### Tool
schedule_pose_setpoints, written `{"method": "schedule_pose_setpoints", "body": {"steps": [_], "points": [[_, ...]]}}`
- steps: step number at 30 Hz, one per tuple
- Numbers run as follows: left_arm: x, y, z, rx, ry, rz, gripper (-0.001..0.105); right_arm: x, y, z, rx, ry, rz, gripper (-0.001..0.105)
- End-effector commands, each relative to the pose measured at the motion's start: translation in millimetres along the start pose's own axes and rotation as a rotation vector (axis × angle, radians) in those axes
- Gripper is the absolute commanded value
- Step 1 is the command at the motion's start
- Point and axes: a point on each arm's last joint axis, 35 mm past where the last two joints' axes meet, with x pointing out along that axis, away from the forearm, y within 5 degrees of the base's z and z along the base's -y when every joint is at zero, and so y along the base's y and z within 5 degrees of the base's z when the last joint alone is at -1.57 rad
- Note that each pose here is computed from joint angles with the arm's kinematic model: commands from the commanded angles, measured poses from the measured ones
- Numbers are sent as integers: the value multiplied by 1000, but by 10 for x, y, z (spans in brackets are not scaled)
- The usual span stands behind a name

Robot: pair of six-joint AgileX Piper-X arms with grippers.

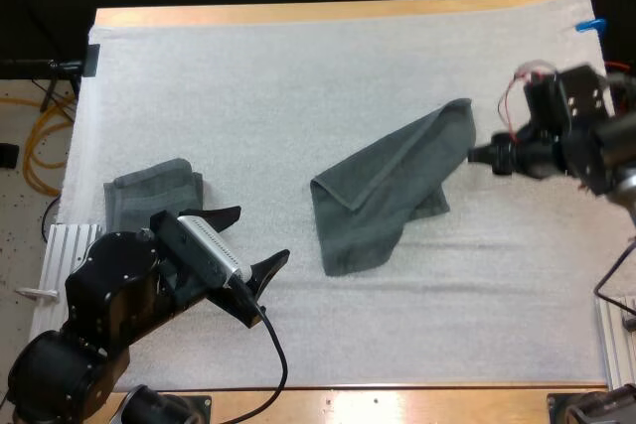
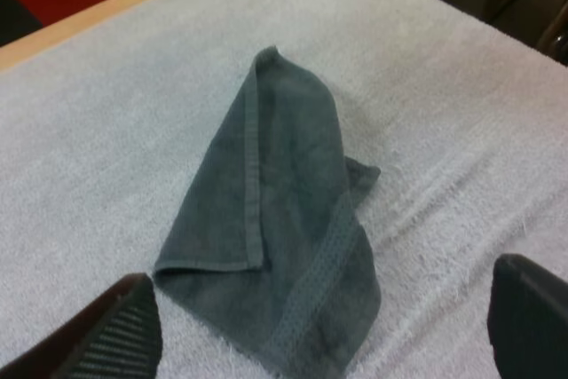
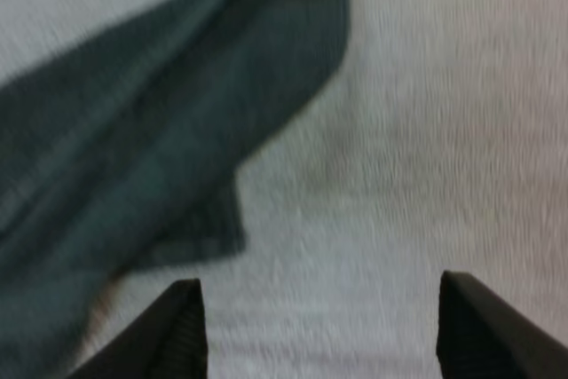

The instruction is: Pick towel from pile fold and stack

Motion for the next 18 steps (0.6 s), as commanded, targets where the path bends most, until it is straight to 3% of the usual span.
{"method": "schedule_pose_setpoints", "body": {"steps": [1,6,11,14,18], "points": [[-19,-10,3,-8,1,2,73,84,-3,-95,19,3,9,54],[-19,-8,-15,-13,17,4,73,487,23,-370,88,48,63,54],[-19,-8,-15,-13,17,4,73,865,-83,-646,261,43,219,54],[-19,-8,-15,-13,17,4,73,1031,-143,-727,337,30,339,54],[-19,-8,-15,-13,17,4,73,1271,-159,-762,406,61,406,54]]}}
